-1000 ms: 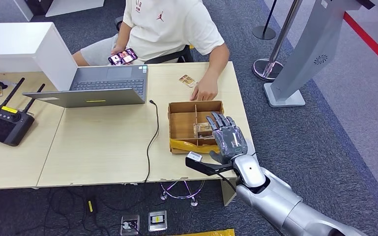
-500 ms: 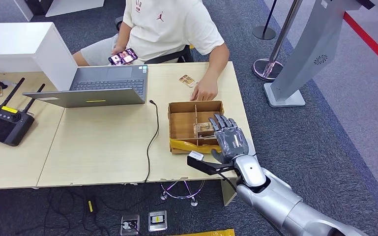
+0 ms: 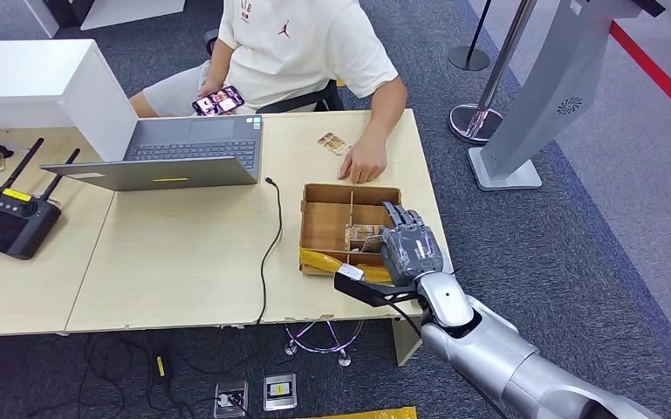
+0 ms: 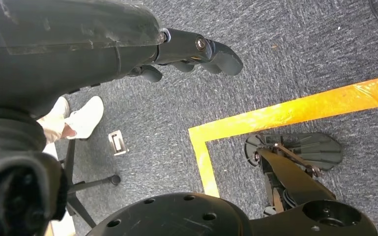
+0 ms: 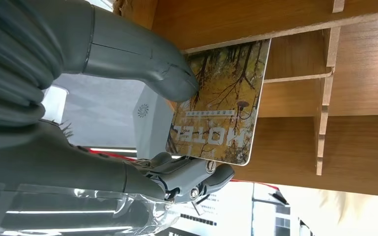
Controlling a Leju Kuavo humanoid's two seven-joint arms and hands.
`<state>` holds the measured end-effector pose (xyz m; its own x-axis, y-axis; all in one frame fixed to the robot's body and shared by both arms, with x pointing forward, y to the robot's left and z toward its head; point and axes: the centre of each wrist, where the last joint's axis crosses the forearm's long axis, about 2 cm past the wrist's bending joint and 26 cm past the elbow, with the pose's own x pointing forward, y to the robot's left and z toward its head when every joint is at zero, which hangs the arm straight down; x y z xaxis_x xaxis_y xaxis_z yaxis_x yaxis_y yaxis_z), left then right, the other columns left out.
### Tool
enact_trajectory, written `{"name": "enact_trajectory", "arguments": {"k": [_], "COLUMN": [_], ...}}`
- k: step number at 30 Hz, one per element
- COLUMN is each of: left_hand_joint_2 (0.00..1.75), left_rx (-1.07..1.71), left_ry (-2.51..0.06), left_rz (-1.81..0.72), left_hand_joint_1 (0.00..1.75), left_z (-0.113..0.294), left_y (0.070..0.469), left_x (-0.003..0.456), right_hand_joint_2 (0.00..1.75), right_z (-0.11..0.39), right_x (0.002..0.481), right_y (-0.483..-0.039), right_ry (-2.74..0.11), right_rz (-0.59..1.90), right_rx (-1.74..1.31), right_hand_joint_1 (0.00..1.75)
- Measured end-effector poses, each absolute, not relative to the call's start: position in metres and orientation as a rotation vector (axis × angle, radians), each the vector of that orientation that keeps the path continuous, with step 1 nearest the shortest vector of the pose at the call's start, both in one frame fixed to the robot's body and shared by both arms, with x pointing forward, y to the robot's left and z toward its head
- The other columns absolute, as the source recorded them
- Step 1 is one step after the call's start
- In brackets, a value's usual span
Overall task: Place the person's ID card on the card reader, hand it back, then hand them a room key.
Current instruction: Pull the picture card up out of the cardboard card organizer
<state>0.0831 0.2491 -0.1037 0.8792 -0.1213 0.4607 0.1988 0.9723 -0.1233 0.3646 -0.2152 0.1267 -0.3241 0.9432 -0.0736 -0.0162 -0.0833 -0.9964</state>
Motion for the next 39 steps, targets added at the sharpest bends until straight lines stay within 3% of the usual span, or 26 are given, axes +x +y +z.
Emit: {"name": "enact_trajectory", "arguments": {"k": [24, 39], "left_hand_joint_2": [0.0, 0.0], "left_rx": [-0.175, -0.186], "left_ry": [-0.469, -0.471], "left_rz": [-0.182, -0.191], "left_hand_joint_1": [0.0, 0.0], "left_z": [-0.103, -0.103], "left_y": [0.246, 0.241], "left_x": [0.083, 0.084], "right_hand_joint_2": [1.75, 1.75], "right_z": [0.14, 0.243], "right_x": [0.375, 0.407], "right_y": [-0.211, -0.206], "right_ry": [-1.46, -1.661], "right_rz": [1.482, 1.349], "right_rx": [-1.114, -1.408], "right_hand_joint_1": [1.75, 1.75]}}
